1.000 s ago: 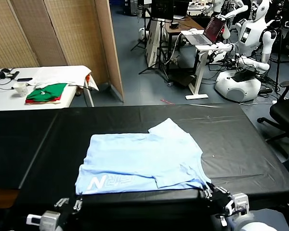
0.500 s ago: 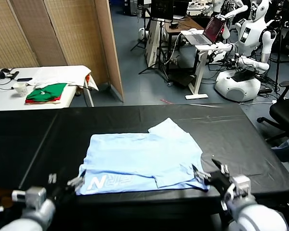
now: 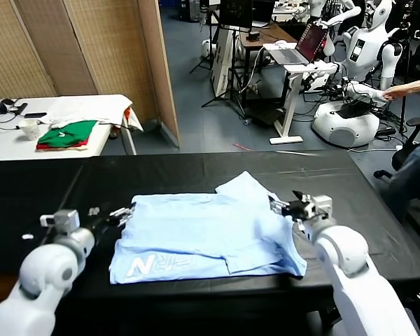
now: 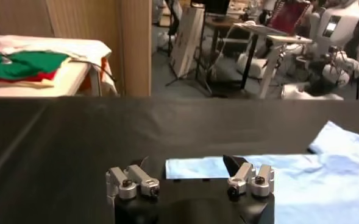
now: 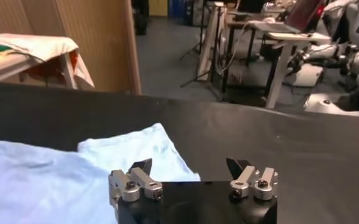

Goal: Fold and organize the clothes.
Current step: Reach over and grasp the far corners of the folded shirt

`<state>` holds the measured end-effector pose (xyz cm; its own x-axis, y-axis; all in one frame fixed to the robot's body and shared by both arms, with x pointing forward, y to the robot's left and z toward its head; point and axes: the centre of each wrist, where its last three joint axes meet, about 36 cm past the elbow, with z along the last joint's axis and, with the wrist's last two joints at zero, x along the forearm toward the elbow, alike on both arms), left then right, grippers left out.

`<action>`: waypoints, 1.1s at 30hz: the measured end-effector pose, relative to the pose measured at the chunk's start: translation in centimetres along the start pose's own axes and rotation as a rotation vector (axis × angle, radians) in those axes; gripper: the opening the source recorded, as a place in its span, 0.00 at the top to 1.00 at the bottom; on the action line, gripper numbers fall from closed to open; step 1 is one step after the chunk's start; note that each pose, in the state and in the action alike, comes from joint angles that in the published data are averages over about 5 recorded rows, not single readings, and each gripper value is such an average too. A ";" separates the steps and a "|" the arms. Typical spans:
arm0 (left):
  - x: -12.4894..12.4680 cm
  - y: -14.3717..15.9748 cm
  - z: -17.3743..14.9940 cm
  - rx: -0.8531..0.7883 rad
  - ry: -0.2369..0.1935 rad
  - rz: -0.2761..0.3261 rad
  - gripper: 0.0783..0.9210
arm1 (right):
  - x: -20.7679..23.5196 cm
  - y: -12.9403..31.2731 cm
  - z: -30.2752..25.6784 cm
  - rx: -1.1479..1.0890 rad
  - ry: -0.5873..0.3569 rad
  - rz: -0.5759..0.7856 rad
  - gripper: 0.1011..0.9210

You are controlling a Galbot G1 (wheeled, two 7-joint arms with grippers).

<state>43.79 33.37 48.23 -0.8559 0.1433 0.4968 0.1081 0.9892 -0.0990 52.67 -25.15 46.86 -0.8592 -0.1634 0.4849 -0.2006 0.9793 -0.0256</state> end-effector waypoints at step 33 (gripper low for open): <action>-8.5 1.3 -0.2 0.006 0.118 -0.024 0.02 | -9.2 1.4 -1.1 -0.025 0.130 -0.032 0.11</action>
<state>51.34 33.46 44.02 -0.7928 0.1227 0.5971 0.0849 0.9922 -0.0912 60.78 -22.12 43.33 -0.7838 -0.1793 0.5946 -0.2138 0.9768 0.0126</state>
